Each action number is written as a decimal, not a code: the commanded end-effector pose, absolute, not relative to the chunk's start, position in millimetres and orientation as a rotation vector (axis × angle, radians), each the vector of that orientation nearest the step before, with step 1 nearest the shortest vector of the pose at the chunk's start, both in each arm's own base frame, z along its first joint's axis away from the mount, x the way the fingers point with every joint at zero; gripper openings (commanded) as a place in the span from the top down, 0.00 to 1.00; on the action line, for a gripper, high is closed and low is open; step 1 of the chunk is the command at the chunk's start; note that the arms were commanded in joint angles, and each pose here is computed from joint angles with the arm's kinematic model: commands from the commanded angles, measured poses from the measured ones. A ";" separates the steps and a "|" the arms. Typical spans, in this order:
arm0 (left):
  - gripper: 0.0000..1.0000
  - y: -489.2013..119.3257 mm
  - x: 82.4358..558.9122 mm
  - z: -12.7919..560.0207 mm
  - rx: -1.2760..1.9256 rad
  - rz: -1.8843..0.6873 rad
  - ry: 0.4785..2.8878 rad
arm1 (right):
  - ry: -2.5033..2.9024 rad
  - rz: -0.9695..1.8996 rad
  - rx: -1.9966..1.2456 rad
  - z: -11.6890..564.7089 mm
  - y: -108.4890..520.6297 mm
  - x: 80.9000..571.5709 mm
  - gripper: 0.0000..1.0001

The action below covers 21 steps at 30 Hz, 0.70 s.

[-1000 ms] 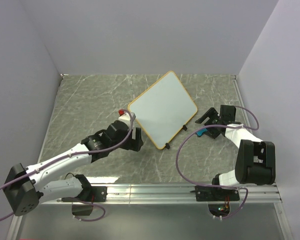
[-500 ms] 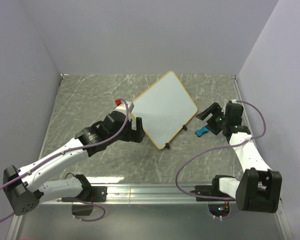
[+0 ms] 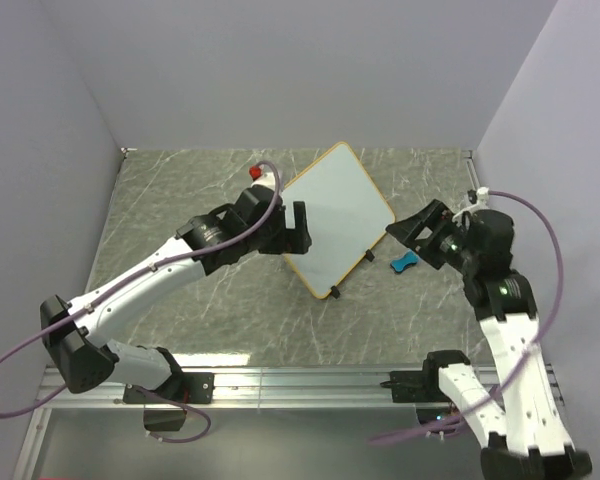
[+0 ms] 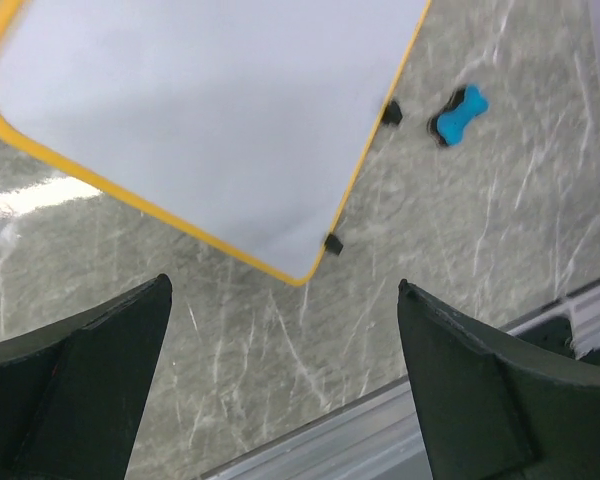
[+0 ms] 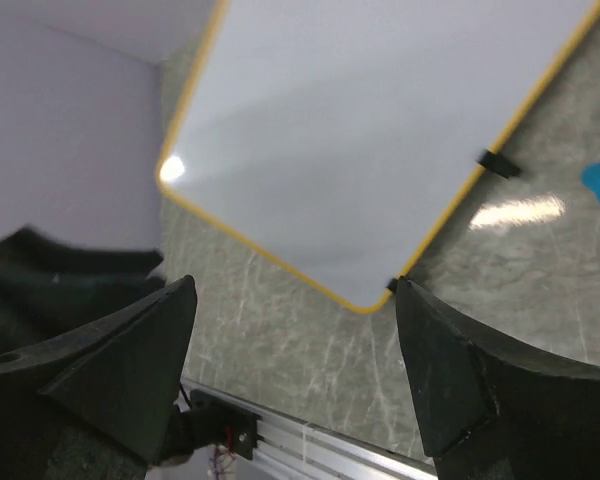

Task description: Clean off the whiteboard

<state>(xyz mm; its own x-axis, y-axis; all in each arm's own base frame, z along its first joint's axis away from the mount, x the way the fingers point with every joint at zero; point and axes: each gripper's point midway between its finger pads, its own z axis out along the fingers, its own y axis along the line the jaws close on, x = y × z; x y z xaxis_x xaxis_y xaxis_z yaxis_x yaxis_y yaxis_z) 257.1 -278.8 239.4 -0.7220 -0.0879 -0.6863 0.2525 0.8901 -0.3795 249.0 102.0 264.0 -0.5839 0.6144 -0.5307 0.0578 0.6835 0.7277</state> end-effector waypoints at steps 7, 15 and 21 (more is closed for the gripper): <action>0.01 -214.9 292.7 333.0 -0.377 -0.488 1.956 | 1.888 0.724 0.280 314.3 86.5 168.5 0.03; 0.01 -243.1 288.4 297.1 -0.294 -0.637 2.060 | 1.946 0.716 0.296 280.7 85.5 155.0 0.00; 0.01 -210.5 282.6 252.8 -0.363 -0.319 2.169 | 1.975 0.697 0.306 254.6 83.4 149.5 0.00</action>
<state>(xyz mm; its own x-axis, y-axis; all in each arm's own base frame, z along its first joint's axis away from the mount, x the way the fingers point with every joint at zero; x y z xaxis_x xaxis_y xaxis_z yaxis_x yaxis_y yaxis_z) 291.4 -231.9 255.0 -0.5822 -0.3747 -0.7216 -0.0577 0.9043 -0.4230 153.2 87.7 261.3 -0.5058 0.4933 -0.7076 -0.0783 0.7907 0.6072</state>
